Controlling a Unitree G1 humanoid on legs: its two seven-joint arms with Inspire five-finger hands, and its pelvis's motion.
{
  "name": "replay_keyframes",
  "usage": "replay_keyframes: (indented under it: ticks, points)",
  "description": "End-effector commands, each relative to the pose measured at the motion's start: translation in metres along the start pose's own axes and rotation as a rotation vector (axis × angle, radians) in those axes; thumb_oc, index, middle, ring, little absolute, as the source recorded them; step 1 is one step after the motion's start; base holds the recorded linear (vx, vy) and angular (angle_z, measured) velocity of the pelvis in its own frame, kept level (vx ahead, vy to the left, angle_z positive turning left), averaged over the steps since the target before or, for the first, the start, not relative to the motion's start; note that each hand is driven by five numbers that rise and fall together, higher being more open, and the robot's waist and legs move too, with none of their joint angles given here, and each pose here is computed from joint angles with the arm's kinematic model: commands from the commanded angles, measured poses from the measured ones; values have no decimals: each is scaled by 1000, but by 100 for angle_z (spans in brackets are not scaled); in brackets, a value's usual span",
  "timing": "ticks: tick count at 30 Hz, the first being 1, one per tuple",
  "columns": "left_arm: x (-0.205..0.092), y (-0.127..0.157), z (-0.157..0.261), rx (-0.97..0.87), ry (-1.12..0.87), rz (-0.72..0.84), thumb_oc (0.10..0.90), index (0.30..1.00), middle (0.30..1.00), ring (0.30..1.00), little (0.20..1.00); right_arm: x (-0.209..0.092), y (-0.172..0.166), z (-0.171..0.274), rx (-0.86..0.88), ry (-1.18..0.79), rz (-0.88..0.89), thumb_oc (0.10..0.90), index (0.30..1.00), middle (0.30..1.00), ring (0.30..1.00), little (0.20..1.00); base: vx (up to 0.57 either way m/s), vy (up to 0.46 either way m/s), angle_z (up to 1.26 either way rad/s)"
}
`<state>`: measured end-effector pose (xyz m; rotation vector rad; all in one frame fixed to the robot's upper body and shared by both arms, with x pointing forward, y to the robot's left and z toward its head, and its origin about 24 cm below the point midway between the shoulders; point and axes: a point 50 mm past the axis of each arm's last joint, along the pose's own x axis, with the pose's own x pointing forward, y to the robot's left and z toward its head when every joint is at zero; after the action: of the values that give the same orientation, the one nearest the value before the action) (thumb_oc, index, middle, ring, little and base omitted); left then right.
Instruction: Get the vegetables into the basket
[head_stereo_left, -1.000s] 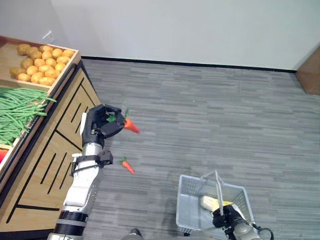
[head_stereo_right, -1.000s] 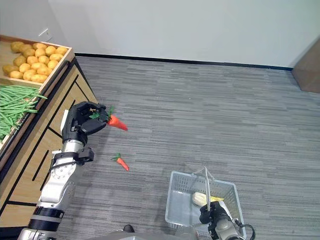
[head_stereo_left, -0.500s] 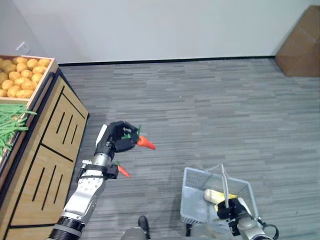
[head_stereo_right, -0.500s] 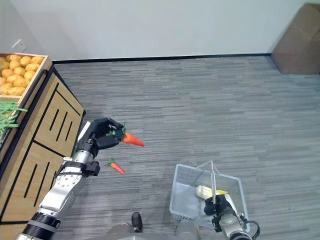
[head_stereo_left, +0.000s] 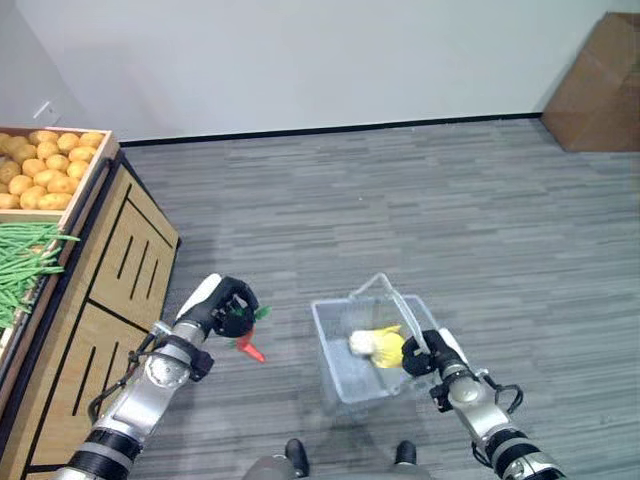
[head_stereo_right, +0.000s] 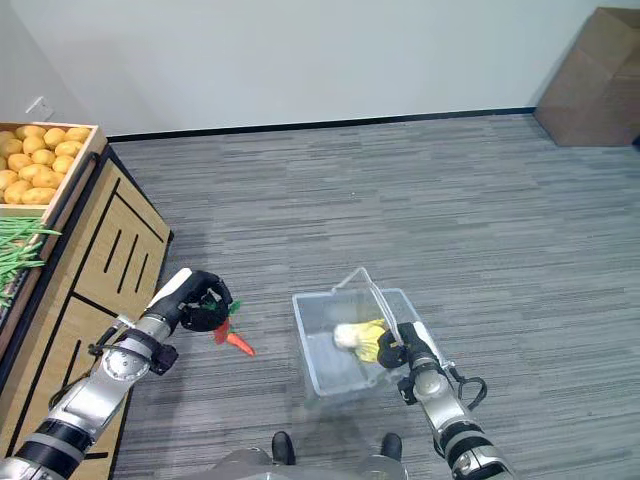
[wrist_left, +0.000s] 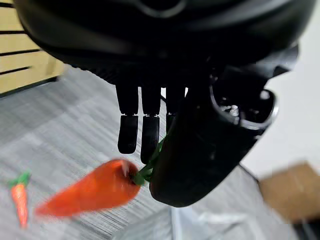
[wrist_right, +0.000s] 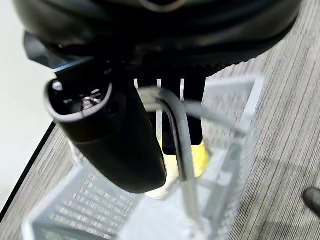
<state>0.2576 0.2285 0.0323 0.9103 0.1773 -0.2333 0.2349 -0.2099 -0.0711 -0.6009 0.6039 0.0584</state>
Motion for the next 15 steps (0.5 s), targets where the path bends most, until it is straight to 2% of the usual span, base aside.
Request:
replay_keyframes:
  ticks: [1,6,12,15]
  points:
    - [16,42,47,213,-201,150,400,300,300,300,300,2,-32,67,-52,-303,-97,400,300,300,300,300,-13,-62,-5]
    - [23,37,53,314,-210,127,400,300,300,300,300,-5,-31,84,-94,-391,-78,400,300,300,300,300,11,-50,5]
    - [35,17,67,425,-256,44,400,300,300,300,300,-10,-21,108,-185,-492,-40,400,300,300,300,300,30,-51,2]
    - [39,2,75,438,-289,-7,400,300,300,300,300,-7,-11,106,-233,-474,-6,400,300,300,300,300,25,-47,2]
